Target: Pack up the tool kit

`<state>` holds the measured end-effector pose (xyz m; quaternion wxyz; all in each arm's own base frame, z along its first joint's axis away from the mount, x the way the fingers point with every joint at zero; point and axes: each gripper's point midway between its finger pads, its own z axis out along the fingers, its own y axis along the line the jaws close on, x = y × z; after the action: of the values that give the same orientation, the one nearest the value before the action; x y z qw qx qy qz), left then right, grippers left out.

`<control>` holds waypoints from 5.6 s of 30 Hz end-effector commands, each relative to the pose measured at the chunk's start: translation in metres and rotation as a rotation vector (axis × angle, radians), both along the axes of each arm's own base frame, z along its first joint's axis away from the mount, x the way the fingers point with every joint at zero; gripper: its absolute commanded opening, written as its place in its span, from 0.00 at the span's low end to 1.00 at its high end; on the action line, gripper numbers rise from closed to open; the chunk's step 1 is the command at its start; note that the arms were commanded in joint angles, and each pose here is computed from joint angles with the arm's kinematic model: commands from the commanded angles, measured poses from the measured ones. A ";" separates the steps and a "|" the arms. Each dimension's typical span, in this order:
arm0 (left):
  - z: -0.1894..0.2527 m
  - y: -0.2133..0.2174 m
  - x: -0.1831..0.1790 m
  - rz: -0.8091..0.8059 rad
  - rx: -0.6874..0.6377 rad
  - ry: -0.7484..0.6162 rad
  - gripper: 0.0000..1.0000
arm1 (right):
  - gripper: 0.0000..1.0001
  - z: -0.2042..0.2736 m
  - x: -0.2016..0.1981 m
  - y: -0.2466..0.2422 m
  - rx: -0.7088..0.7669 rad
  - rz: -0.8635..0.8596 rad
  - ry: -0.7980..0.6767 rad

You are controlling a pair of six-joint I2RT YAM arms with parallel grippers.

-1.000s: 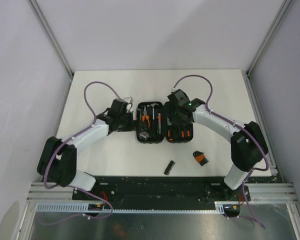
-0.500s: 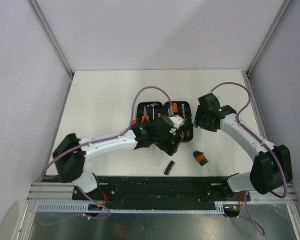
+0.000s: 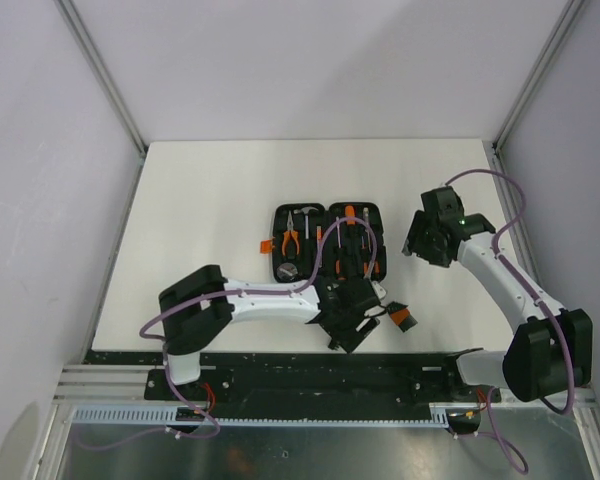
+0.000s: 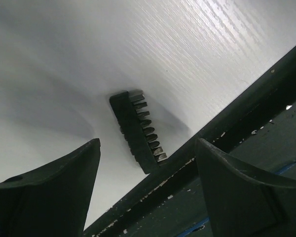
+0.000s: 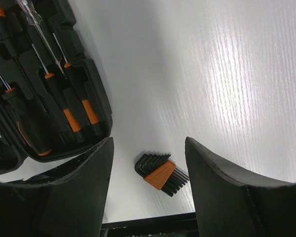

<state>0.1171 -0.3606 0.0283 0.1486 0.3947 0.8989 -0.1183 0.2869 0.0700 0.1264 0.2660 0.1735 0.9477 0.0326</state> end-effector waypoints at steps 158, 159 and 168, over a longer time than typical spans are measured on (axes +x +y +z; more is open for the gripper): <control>0.139 0.140 0.268 0.645 -0.177 -0.253 0.81 | 0.86 -0.091 -0.118 0.048 -0.129 0.065 0.060; 0.139 0.140 0.267 0.645 -0.178 -0.254 0.81 | 0.86 -0.089 -0.117 0.049 -0.123 0.068 0.051; 0.139 0.141 0.266 0.645 -0.182 -0.254 0.81 | 0.85 -0.094 -0.134 0.088 -0.059 0.274 0.088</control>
<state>0.3819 -0.2203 0.1423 0.2933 0.0863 0.9490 -0.0766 0.1501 0.1368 0.0245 0.2167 0.0579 0.9745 0.0028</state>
